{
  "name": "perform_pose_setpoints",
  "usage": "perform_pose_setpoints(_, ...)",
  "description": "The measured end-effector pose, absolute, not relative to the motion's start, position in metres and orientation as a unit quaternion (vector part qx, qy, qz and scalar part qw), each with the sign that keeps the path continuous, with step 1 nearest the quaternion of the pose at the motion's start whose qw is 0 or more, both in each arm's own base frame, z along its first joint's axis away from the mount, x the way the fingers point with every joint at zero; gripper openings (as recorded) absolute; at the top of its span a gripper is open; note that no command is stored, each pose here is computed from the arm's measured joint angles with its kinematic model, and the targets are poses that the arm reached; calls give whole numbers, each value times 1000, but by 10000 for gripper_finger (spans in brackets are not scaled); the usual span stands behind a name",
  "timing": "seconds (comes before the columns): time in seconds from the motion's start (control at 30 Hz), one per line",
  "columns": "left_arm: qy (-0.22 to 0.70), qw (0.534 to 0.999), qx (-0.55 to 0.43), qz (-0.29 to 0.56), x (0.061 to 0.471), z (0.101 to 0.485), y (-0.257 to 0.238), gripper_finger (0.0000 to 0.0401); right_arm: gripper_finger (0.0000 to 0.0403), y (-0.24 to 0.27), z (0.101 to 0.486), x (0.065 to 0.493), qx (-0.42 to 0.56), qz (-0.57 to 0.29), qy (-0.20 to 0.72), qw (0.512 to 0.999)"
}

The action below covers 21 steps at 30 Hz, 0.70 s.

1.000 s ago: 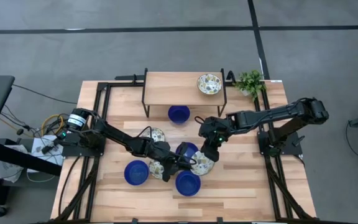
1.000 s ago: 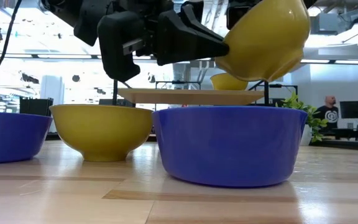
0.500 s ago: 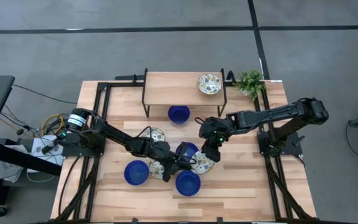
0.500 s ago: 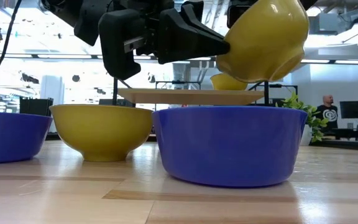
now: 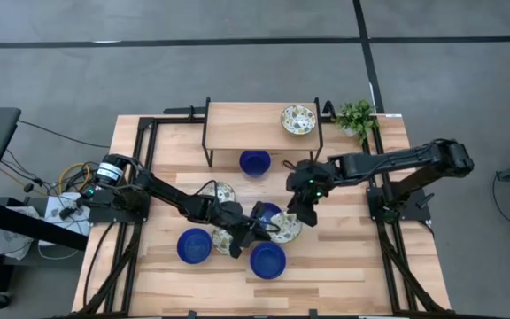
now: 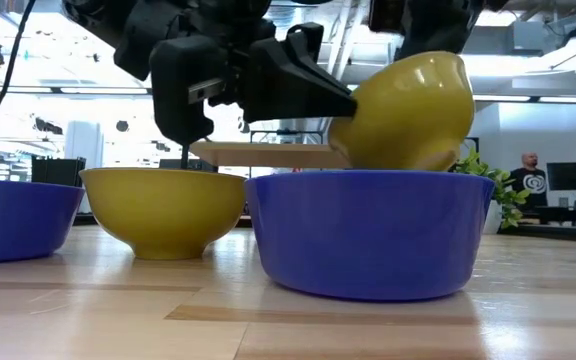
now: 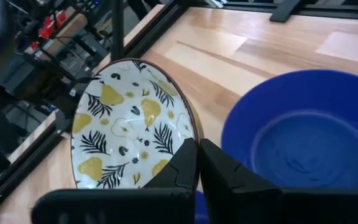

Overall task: Pick & Place Mini bowls
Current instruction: Stack the white patterned bowl on the white patterned bowl on the shelf

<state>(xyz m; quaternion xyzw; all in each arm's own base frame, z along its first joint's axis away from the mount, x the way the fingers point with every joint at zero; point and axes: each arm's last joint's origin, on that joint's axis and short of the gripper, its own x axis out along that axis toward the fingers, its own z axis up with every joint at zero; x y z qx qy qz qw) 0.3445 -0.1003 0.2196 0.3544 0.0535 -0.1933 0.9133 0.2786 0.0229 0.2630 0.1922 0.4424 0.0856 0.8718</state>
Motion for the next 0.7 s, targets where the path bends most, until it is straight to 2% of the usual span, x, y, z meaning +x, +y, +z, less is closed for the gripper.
perform_pose_setpoints(0.4, 35, 915, 355, -191, 339, 233, -101, 10, 82, 38, 309, 241, 74, 175, 347, 918)
perform_pose_setpoints(0.7, 13, 918, 343, -199, 329, 250, -108, 9, 82, 63, 321, 223, 1, 244, 311, 918)
